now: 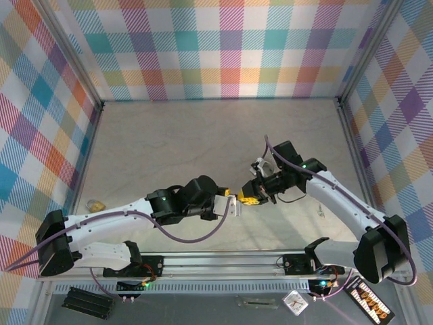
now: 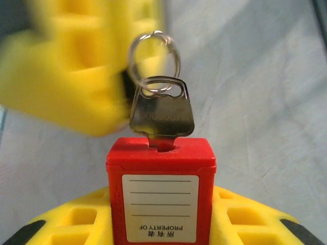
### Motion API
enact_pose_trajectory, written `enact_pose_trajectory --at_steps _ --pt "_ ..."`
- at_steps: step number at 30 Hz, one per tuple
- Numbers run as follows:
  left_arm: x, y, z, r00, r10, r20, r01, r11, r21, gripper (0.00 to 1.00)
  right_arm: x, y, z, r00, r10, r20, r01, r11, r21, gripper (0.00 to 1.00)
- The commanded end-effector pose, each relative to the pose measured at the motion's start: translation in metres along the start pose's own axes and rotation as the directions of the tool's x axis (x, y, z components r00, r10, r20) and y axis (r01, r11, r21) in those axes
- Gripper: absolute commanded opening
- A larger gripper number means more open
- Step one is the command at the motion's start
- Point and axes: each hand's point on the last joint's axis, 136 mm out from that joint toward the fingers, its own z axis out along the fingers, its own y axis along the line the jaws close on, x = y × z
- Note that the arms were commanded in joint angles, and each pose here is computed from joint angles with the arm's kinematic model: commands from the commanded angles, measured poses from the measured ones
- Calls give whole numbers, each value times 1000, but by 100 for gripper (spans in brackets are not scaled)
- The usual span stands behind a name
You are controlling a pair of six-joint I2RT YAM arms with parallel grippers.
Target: Unlock with the key
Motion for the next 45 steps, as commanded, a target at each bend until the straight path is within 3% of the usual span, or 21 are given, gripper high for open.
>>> enact_pose_trajectory --at_steps 1,6,9,12,17,21,27,30,33,36,45 --pt "-9 -9 -3 999 -19 43 15 996 93 0 -12 -10 -22 987 -110 118 92 985 144 39" --pt "3 -8 -7 998 -57 16 55 992 114 0 -15 -17 -44 934 -303 192 242 927 286 69" --pt "5 -6 -15 997 -81 9 79 986 146 0 -11 -12 -53 870 -442 217 368 876 312 72" --pt "5 -2 -27 993 -119 -1 117 975 190 0 -4 2 -52 759 -594 267 530 801 276 75" --pt "7 8 -46 988 -153 0 149 964 221 0 15 17 -46 369 -886 282 796 457 396 85" --pt "4 11 -59 986 -166 2 161 957 242 0 22 13 -33 192 -964 182 868 253 427 82" --pt "2 4 -66 985 -174 1 167 944 286 0 39 14 -1 -198 -976 85 909 -151 389 77" --pt "1 1 -66 983 -183 -3 175 935 308 0 47 24 7 -313 -947 71 894 -268 359 75" --pt "1 0 -66 982 -186 -8 179 931 319 0 49 32 10 -395 -918 31 859 -357 366 72" --pt "1 -1 -66 982 -189 -10 182 927 329 0 52 43 8 -449 -892 45 834 -401 380 70" --pt "1 -5 -62 980 -198 -25 194 914 355 0 53 49 7 -518 -855 18 784 -466 410 60"
